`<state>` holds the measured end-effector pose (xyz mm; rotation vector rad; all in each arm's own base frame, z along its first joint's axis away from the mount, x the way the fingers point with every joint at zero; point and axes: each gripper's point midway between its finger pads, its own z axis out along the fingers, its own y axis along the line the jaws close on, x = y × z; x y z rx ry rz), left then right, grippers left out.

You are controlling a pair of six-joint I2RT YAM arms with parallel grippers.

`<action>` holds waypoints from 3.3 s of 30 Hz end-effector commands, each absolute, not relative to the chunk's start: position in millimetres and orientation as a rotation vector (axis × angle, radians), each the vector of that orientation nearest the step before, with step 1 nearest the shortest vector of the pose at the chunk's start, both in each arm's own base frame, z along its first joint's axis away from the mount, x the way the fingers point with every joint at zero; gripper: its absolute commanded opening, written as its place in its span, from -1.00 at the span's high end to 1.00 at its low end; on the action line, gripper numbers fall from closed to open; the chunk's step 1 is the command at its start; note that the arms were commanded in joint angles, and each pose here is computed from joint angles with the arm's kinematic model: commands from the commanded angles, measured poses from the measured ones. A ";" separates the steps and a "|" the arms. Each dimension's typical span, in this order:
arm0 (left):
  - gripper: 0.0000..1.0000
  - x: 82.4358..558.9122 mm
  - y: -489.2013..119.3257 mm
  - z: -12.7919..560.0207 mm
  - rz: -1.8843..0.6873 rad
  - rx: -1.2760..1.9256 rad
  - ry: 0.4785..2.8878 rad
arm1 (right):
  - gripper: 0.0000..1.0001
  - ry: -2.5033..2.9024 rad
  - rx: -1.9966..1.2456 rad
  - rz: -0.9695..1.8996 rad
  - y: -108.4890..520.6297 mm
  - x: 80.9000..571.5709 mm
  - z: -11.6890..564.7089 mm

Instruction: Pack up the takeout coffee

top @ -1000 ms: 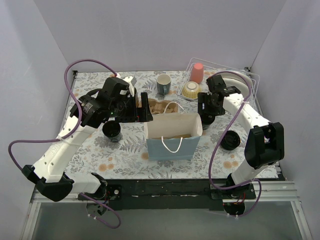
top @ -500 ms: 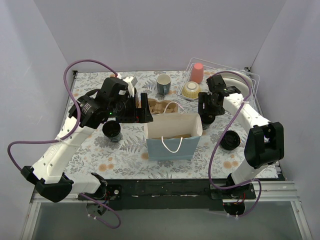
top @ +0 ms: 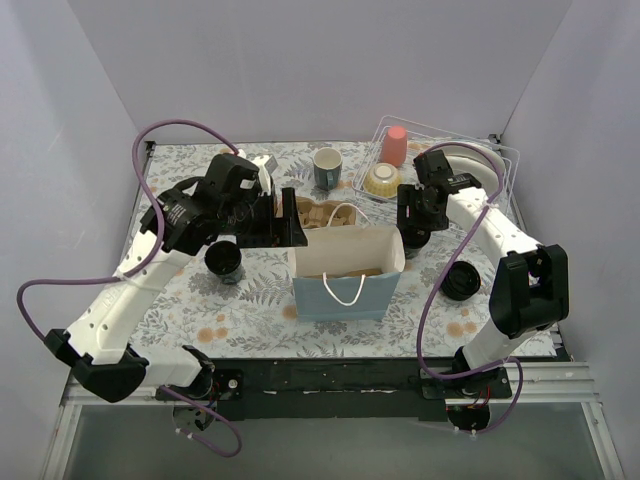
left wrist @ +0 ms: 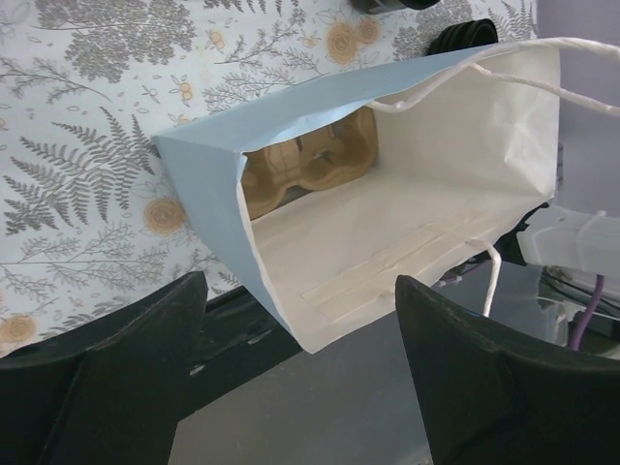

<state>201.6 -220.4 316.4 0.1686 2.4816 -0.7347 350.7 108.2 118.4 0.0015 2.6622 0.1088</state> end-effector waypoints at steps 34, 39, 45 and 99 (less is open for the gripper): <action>1.00 282.8 -232.7 304.8 -0.656 0.102 2.416 | 0.18 1.591 -0.551 0.708 173.2 264.5 523.7; 1.00 288.8 -234.1 300.9 -0.718 0.085 2.428 | 0.22 1.446 -0.656 0.857 193.5 229.0 553.7; 1.00 292.5 -237.8 303.1 -0.745 0.163 2.400 | 0.22 1.392 -0.756 1.113 220.3 183.7 555.8; -0.08 224.1 -228.1 291.8 -0.896 0.165 2.551 | 0.40 2.026 -1.055 0.668 241.3 127.8 319.8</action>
